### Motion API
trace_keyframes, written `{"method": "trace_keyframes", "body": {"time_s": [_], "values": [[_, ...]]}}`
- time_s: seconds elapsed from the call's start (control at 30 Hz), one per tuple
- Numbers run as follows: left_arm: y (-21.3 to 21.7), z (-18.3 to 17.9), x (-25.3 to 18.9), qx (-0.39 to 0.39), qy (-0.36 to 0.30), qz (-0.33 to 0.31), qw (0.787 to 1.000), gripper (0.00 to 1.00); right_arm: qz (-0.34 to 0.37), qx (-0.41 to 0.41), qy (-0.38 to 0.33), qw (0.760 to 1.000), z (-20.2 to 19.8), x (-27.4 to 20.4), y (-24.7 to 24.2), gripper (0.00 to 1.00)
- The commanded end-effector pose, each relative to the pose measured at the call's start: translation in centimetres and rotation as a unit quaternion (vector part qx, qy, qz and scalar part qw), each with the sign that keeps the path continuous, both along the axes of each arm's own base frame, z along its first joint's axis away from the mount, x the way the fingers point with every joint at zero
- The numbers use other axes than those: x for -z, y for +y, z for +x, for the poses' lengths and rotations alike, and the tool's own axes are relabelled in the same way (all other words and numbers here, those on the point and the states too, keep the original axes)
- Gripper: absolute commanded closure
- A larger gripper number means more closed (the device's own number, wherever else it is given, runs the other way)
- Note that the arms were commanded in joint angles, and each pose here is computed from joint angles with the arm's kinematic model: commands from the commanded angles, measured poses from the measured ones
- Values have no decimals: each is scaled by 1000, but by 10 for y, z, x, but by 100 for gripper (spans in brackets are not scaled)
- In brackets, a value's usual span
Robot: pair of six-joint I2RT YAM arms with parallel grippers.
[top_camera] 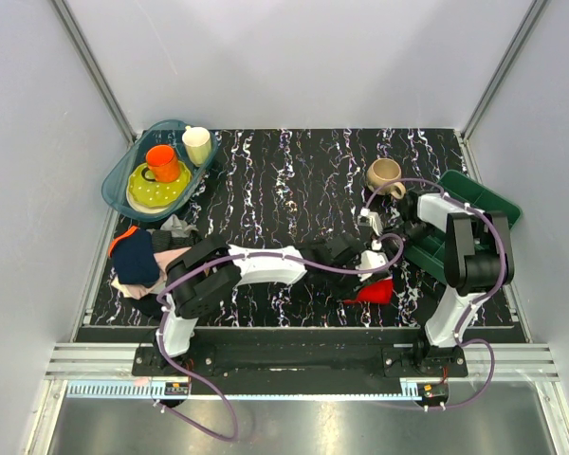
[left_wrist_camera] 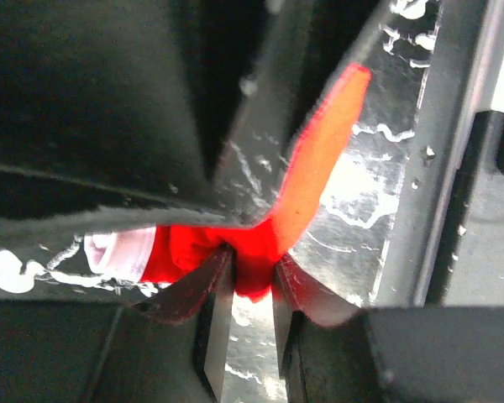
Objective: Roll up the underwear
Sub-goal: Roll the underwear to the center of the board.
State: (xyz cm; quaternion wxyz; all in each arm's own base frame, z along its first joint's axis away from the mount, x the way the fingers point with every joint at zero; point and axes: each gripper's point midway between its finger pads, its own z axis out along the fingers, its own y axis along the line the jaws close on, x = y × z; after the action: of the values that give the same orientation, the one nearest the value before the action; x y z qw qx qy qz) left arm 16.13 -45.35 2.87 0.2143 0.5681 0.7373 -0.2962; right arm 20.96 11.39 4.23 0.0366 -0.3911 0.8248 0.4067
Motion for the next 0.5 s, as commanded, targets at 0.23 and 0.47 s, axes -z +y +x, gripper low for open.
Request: {"method": "trace_keyframes", "body": {"time_s": [0.23, 0.47], "values": [[51, 32, 52, -89, -24, 64, 994, 71, -39, 57, -53, 996, 39, -29, -10, 13], [51, 30, 55, -88, -28, 60, 994, 70, -43, 126, -72, 989, 70, -43, -26, 15]]}}
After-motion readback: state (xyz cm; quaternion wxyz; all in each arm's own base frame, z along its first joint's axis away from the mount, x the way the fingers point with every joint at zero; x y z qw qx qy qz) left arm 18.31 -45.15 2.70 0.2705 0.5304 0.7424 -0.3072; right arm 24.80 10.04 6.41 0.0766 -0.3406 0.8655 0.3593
